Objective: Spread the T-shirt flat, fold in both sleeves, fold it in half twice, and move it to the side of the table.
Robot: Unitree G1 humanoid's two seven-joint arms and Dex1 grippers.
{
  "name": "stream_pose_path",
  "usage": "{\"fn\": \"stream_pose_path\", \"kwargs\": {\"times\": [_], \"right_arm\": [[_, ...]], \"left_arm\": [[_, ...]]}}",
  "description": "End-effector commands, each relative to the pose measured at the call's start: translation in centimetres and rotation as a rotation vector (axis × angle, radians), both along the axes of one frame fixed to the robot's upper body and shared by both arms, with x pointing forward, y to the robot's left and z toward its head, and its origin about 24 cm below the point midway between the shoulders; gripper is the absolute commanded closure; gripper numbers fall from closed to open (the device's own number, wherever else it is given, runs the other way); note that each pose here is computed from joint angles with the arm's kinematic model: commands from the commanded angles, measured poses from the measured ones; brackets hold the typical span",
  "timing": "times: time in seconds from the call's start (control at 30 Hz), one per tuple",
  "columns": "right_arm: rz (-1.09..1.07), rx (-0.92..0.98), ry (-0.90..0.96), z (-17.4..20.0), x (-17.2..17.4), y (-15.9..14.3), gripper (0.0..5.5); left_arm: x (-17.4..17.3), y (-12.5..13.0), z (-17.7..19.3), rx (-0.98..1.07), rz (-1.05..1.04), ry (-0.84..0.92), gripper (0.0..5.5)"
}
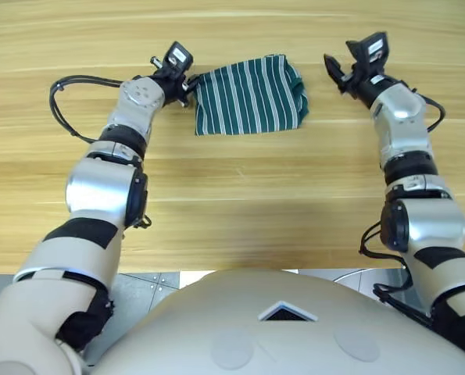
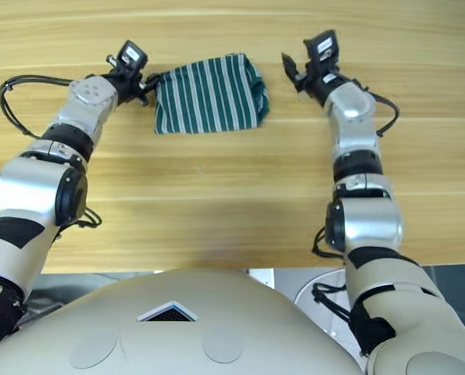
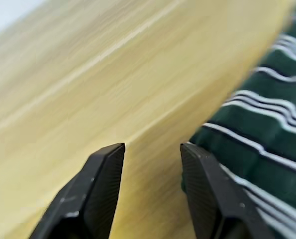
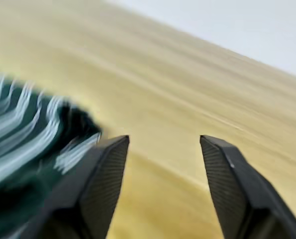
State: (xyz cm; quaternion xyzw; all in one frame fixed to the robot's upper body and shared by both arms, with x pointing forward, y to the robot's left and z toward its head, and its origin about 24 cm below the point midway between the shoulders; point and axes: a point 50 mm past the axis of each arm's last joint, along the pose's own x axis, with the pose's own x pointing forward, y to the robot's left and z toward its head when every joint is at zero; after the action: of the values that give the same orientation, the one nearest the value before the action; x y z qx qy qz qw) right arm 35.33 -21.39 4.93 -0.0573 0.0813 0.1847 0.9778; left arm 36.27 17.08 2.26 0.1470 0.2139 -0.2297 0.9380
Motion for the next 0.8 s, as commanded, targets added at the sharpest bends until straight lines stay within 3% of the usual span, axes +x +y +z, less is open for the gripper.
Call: {"fn": "stream_pose_path", "kwargs": {"times": [0.03,0.1,0.23,0.43,0.57,0.8], "right_arm": [[-0.039,0.124,0.051,-0.4,0.4,0.1,2.12],[-0.035,0.156,0.014,-0.1,0.4,0.1,1.73],[-0.007,0.137,-0.145,1.5,0.5,0.4,0.95],[0.082,0.048,-0.33,3.1,0.3,2.6,0.1],[0.203,-0.157,-0.438,3.4,-0.2,5.5,0.1],[0.347,-0.501,-0.515,3.4,0.1,8.6,1.35]], "left_arm": [[0.5,-1.3,0.9,-0.334,0.043,0.085,3.43],[0.7,-1.7,1.7,-0.548,0.056,0.098,3.43],[1.9,-0.7,5.4,-0.944,0.054,-0.129,3.43],[1.7,1.7,7.4,-1.289,0.051,-0.322,3.6],[0.2,2.2,7.0,-1.18,-0.165,-0.436,4.21],[-3.6,1.5,4.6,-0.84,-0.602,-0.476,5.38]]}}
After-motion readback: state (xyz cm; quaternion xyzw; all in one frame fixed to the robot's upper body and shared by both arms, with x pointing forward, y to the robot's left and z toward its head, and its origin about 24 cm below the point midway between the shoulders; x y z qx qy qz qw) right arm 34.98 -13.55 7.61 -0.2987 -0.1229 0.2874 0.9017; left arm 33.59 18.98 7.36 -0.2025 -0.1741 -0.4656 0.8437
